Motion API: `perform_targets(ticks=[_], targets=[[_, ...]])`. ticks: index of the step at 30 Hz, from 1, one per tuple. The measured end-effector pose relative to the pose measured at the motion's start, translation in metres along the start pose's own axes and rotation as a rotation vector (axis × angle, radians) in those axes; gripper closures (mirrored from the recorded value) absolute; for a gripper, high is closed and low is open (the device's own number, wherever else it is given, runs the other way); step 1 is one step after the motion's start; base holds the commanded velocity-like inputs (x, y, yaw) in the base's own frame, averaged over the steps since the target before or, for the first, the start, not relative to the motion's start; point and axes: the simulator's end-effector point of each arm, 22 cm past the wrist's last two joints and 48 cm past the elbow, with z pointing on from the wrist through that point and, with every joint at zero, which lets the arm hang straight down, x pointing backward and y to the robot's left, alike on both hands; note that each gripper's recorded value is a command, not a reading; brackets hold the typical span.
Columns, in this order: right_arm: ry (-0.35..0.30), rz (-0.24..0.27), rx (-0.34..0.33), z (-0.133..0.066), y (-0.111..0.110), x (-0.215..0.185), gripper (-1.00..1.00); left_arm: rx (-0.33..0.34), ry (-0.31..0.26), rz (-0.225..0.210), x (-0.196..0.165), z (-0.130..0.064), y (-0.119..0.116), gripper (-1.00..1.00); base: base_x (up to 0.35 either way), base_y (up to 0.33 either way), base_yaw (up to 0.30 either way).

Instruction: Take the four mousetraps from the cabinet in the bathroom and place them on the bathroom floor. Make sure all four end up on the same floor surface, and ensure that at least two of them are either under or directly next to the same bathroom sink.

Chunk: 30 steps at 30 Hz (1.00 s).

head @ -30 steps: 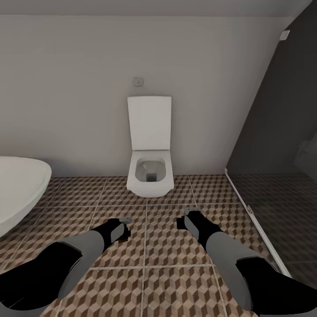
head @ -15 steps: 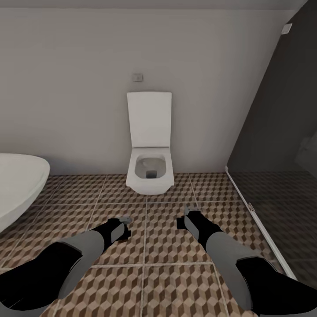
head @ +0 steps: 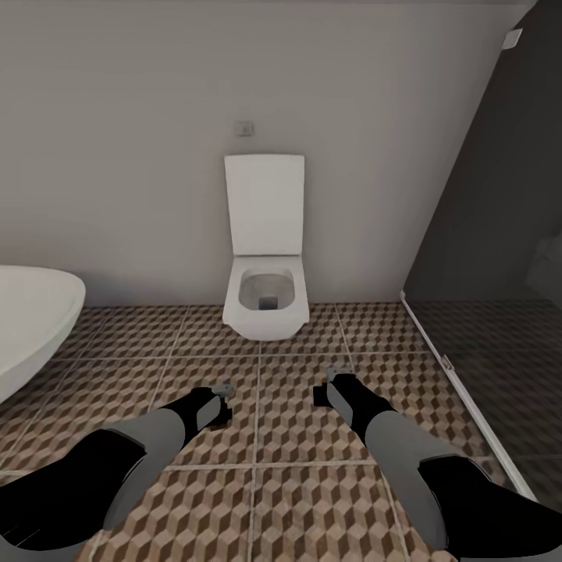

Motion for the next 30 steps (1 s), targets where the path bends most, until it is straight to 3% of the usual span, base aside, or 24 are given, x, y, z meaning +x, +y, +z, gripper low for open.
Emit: perform_targets(ticks=[30], targets=[[-0.001,0.0,0.0,0.054,-0.002,0.04,1.0,0.0,0.002,0.0,0.036,0.059,-0.005,1.0,0.0,0.0,0.0]])
